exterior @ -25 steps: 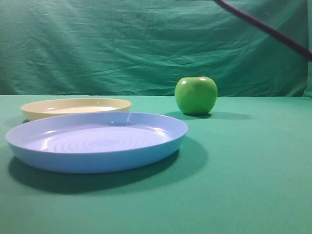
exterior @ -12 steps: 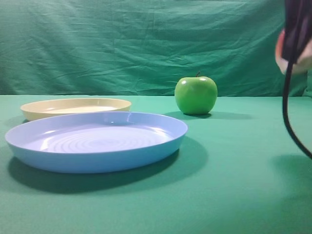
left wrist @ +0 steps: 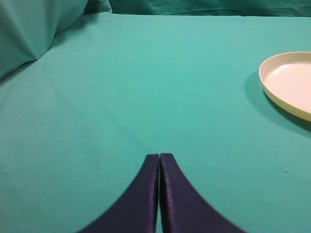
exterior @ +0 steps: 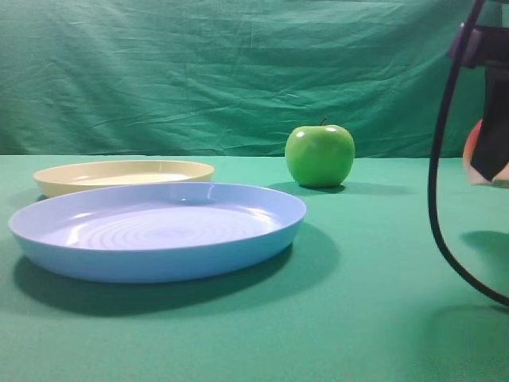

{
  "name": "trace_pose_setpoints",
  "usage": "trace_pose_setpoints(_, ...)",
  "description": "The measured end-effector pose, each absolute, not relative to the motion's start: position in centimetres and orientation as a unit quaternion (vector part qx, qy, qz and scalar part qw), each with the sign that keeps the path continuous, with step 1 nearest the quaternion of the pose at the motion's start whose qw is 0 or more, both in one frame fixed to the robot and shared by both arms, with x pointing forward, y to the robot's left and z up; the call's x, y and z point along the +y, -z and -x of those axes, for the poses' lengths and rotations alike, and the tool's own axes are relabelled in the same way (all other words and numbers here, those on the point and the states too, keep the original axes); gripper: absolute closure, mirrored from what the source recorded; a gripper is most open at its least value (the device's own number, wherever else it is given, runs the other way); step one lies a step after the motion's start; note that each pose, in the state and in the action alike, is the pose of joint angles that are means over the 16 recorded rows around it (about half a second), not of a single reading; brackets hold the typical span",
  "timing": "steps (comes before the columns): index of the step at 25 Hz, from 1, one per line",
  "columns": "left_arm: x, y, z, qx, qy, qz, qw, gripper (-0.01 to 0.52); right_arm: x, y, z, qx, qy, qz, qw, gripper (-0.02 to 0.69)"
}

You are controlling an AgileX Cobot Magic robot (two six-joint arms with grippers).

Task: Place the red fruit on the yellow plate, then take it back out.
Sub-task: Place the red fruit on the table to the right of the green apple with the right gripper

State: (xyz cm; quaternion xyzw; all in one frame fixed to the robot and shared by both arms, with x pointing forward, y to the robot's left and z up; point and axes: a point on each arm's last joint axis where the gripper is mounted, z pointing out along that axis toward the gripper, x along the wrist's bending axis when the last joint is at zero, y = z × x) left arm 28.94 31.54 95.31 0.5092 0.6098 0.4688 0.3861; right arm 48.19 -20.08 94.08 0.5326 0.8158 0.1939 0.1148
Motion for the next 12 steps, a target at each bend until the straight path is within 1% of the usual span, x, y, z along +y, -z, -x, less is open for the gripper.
trace_pose_setpoints(5,31.5,-95.3,-28.9,0.61,-0.469,-0.509,0.386,0.514,-19.7,-94.9,-48.9,0.821,-0.183,-0.531,0.103,0.127)
trace_pose_setpoints(7,31.5,-95.3,-28.9,0.61,-0.469,-0.509,0.386,0.514,-19.5,-95.7,-49.3,0.823,-0.179,-0.53,0.096,0.091)
trace_pose_setpoints(10,31.5,-95.3,-28.9,0.61,-0.469,-0.509,0.386,0.514,-19.1,-97.2,-50.0,0.827,-0.17,-0.529,0.085,0.078)
trace_pose_setpoints(12,31.5,-95.3,-28.9,0.61,-0.469,-0.509,0.386,0.514,-18.9,-98.4,-50.4,0.83,-0.165,-0.527,0.077,0.103)
